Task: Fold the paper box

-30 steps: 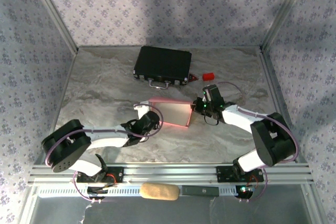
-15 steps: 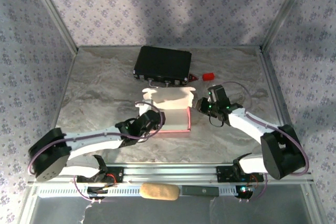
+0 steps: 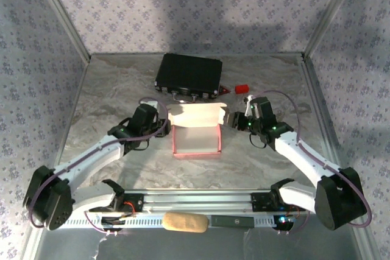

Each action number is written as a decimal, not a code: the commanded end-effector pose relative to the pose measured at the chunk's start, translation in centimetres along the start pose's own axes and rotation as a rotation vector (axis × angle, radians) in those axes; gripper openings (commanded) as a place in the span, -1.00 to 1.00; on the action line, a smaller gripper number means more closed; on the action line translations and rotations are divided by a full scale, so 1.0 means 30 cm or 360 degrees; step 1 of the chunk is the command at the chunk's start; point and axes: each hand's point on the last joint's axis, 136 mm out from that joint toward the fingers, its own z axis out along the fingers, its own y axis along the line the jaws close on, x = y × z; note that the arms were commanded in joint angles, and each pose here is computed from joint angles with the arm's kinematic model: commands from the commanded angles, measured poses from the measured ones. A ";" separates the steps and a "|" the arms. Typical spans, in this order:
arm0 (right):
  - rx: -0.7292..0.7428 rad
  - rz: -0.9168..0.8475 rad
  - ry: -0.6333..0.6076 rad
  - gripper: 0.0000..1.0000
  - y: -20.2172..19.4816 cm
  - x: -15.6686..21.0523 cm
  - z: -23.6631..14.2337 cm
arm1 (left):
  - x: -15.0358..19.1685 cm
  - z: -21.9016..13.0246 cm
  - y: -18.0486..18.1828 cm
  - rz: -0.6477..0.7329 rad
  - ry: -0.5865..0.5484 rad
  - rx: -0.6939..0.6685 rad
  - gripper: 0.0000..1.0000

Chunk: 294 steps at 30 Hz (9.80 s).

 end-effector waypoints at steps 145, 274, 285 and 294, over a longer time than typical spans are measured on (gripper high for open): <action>0.0308 -0.0250 -0.0049 -1.00 0.193 -0.135 0.241 | -0.302 0.254 -0.114 -0.0108 -0.0353 0.0238 -1.00; 0.0014 0.0680 -0.0508 0.21 0.160 0.056 -0.207 | 0.131 0.283 -0.175 0.0203 -0.1007 -0.0092 -1.00; 0.0140 0.0398 -0.0209 0.42 0.037 -0.278 -0.186 | 0.135 0.283 -0.170 0.0198 -0.1006 -0.0095 -1.00; 0.0091 0.0599 0.0245 0.38 -0.010 -0.313 0.035 | 0.123 0.278 -0.180 0.0197 -0.1021 -0.0088 -1.00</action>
